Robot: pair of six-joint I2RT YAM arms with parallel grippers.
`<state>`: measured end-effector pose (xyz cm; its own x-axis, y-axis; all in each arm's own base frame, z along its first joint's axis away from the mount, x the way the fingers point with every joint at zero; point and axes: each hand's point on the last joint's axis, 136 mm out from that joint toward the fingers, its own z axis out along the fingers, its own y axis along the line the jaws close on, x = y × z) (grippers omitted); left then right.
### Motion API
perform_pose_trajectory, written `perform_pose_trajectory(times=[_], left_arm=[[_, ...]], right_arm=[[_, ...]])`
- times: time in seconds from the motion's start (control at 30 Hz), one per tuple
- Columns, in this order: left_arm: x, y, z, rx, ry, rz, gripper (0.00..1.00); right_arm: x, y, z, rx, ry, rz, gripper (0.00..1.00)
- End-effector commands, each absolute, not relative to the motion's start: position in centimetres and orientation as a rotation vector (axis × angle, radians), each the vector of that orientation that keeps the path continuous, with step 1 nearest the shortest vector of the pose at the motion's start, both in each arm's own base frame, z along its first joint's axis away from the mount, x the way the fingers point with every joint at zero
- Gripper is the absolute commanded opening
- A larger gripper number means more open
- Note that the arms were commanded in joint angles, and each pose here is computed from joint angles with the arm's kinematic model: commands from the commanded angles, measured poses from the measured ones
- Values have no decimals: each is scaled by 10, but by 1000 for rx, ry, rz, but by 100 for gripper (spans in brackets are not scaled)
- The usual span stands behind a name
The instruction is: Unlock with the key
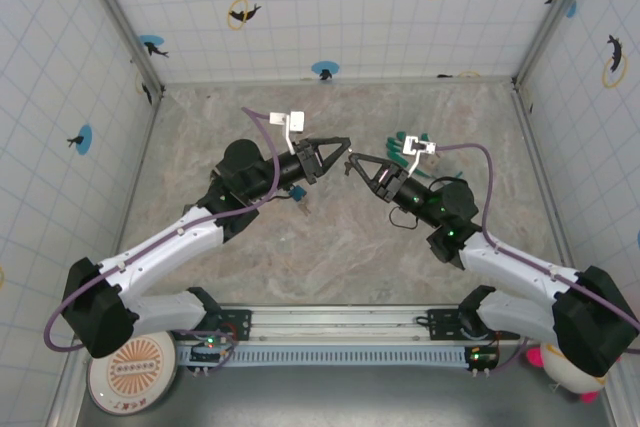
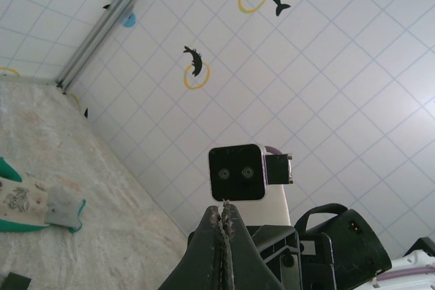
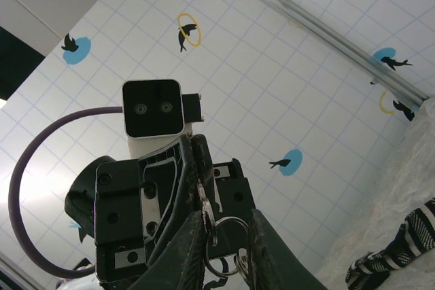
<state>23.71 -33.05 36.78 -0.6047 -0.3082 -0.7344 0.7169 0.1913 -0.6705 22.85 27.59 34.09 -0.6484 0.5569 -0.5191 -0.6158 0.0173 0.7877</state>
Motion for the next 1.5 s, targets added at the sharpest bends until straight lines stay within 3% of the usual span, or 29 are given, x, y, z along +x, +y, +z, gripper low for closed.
perform_pose_trajectory(times=[0.0, 0.37, 0.63, 0.73, 0.8, 0.87, 0.93, 1.0, 1.2, 1.4, 1.47], left_arm=[[236, -332, 370, 388, 1607, -1564, 0], [235, -334, 368, 397, 1610, -1576, 0], [234, -334, 369, 397, 1606, -1580, 0], [235, -333, 368, 387, 1610, -1578, 0], [234, -333, 369, 387, 1608, -1579, 9], [234, -333, 368, 383, 1613, -1584, 26], [234, -334, 368, 386, 1618, -1587, 29], [232, -335, 368, 397, 1615, -1600, 25], [230, -340, 367, 425, 1620, -1633, 0], [233, -340, 367, 411, 1630, -1621, 0], [238, -338, 365, 382, 1649, -1597, 28]], right_arm=[[222, 275, 373, -112, 1334, 1788, 22], [222, 274, 379, -111, 1311, 1787, 21], [221, 273, 379, -122, 1305, 1778, 2], [221, 272, 377, -127, 1311, 1763, 0], [222, 272, 374, -126, 1324, 1749, 0], [222, 271, 373, -122, 1325, 1741, 0], [220, 270, 374, -130, 1323, 1738, 0], [221, 269, 372, -131, 1337, 1726, 0], [221, 267, 369, -138, 1354, 1704, 0], [219, 262, 365, -134, 1363, 1679, 0], [219, 258, 363, -134, 1373, 1660, 0]])
